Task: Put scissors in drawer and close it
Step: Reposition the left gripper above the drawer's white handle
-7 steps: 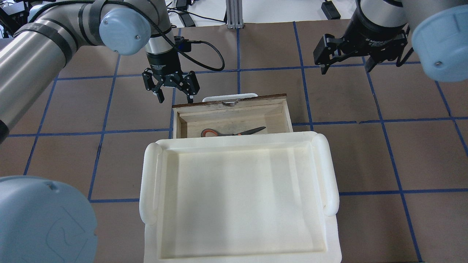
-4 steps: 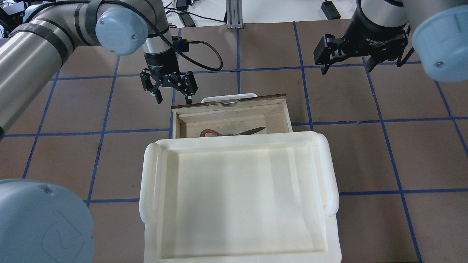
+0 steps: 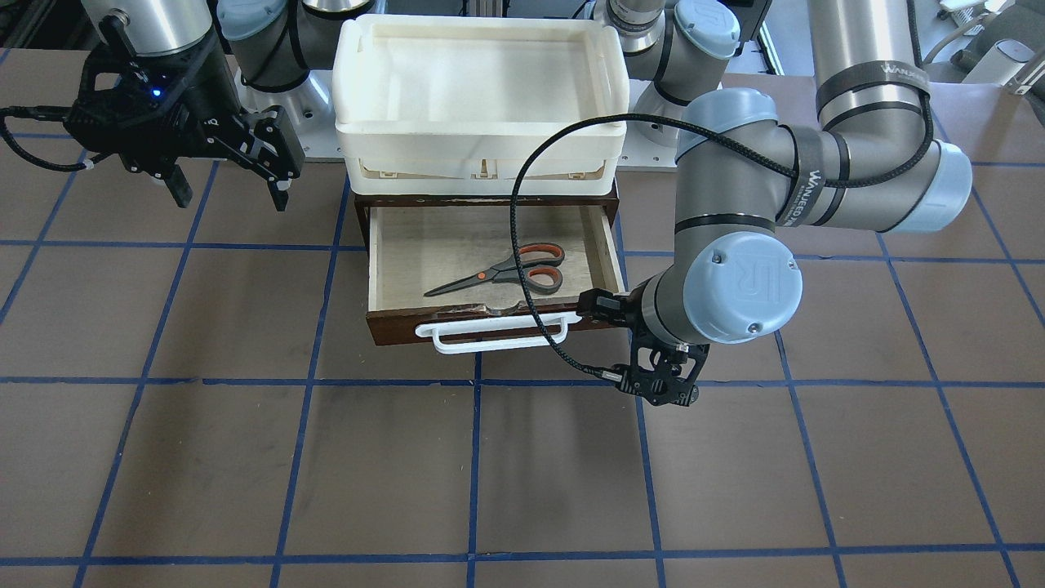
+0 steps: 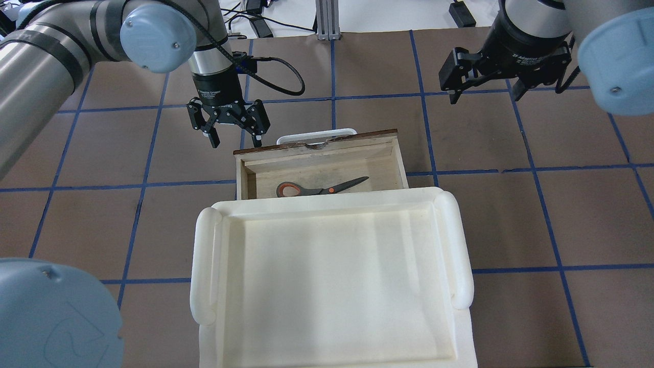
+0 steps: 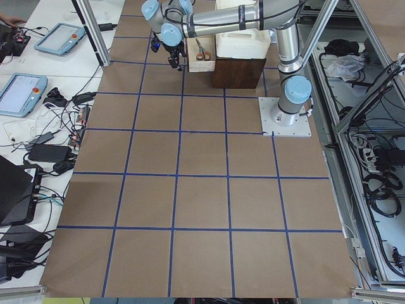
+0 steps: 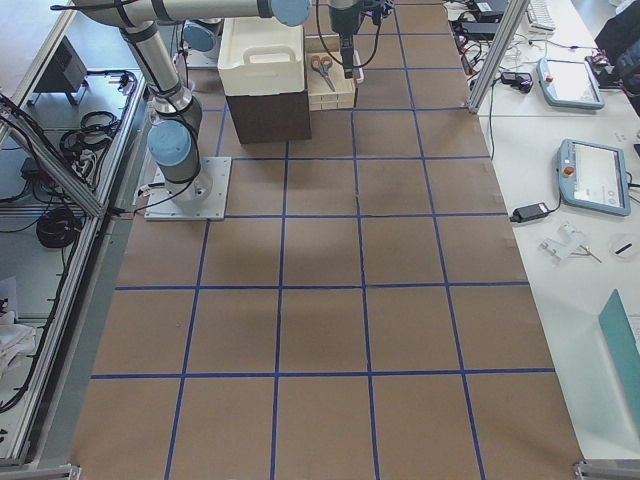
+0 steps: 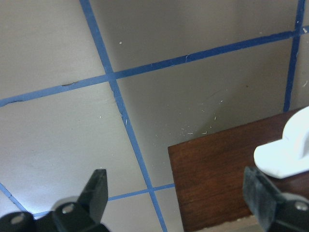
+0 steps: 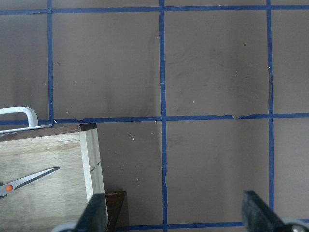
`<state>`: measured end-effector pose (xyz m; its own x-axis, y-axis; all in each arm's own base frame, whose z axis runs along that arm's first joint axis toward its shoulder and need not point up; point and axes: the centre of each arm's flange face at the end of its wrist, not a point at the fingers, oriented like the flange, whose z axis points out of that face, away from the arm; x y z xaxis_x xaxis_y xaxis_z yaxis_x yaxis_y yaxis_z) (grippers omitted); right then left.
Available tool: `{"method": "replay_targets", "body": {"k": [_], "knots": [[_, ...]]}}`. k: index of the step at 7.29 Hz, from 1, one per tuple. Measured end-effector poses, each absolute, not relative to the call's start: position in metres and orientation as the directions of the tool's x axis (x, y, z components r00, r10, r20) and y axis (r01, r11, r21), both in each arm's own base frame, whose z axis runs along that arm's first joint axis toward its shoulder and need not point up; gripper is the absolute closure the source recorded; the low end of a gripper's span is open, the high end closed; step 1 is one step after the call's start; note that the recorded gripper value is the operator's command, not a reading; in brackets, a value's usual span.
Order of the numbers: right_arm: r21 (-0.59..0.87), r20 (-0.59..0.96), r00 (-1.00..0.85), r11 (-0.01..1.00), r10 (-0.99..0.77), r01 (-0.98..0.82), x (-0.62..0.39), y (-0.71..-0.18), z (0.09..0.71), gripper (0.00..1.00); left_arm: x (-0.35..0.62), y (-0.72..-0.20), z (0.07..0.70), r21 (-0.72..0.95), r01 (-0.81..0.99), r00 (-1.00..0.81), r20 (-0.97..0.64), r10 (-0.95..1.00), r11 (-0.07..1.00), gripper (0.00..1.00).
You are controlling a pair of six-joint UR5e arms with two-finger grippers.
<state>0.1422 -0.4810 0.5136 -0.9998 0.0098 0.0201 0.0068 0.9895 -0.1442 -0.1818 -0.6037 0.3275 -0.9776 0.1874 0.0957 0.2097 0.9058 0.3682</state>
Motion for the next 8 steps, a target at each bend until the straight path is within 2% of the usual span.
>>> {"method": "replay_targets", "body": {"k": [5,8], "knots": [[-0.144,0.02,-1.0,0.99,0.01,0.007,0.142,-0.482,0.513,0.0,-0.172,-0.619,0.335,0.33,0.211,-0.977,0.094,0.191,0.92,0.0],[-0.143,0.02,-1.0,0.99,0.009,0.006,0.142,-0.482,0.513,0.0,-0.181,-0.646,0.335,0.214,0.252,-0.967,0.083,0.239,0.944,0.0]]}}
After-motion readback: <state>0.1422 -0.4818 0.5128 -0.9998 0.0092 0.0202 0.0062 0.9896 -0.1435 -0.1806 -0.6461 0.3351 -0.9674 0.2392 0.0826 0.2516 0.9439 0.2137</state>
